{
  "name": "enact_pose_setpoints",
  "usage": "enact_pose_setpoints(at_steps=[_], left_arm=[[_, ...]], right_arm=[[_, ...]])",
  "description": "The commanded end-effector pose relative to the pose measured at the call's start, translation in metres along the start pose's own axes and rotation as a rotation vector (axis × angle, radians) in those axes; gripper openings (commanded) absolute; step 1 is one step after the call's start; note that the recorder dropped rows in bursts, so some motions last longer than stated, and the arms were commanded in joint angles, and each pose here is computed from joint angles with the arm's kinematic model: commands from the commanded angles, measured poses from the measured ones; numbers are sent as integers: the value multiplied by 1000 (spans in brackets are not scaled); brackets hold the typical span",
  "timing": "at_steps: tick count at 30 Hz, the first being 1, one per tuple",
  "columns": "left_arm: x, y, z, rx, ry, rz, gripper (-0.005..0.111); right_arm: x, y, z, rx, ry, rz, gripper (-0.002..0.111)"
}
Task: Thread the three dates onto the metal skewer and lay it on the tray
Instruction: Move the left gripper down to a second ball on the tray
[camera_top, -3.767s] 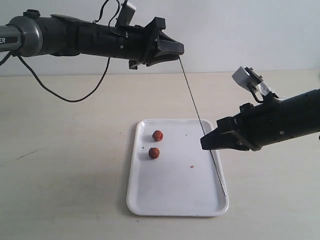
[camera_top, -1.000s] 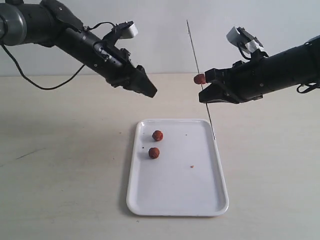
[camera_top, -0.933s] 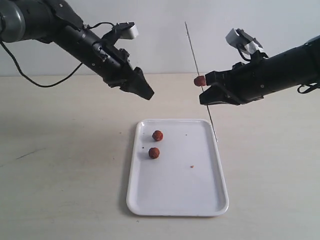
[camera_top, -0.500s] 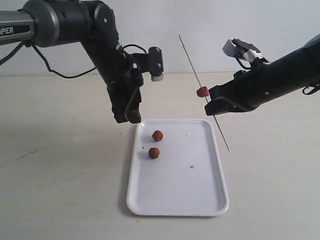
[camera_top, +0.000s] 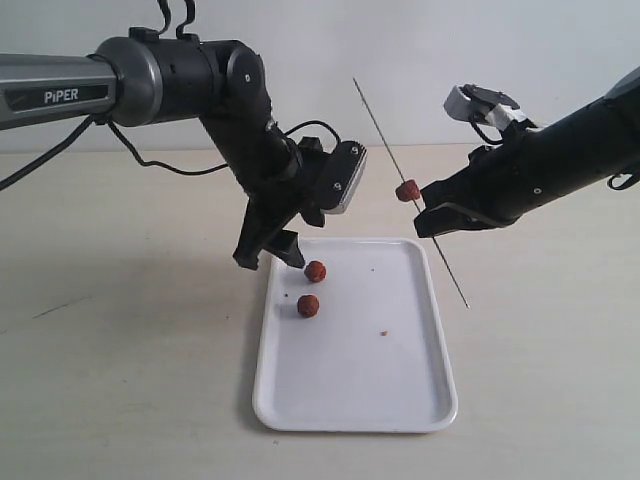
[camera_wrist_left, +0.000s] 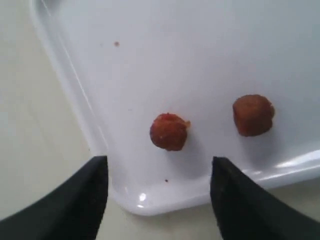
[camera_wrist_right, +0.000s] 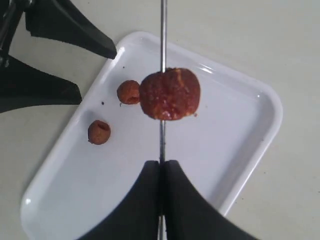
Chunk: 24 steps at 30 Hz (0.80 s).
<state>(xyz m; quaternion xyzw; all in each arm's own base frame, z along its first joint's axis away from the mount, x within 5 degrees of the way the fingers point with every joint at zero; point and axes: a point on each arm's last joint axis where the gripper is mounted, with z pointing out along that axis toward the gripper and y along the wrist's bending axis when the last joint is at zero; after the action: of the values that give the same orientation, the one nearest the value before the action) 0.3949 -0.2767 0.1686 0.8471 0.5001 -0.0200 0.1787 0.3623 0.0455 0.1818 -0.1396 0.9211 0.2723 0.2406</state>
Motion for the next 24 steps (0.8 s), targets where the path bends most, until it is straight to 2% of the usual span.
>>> enact_pose_setpoints(at_steps=[1, 9, 13, 24], left_arm=[[-2, 0, 7, -4, -16, -4, 59], [-2, -1, 25, -6, -2, 11, 59], [-9, -2, 26, -7, -4, 75, 59], [-10, -4, 36, 8, -3, 76, 59]], right_arm=[[-2, 0, -3, 4, -5, -12, 0], [-2, -1, -3, 5, -4, -9, 0], [-2, -1, -3, 5, -4, -9, 0], [-2, -1, -3, 5, -4, -9, 0]])
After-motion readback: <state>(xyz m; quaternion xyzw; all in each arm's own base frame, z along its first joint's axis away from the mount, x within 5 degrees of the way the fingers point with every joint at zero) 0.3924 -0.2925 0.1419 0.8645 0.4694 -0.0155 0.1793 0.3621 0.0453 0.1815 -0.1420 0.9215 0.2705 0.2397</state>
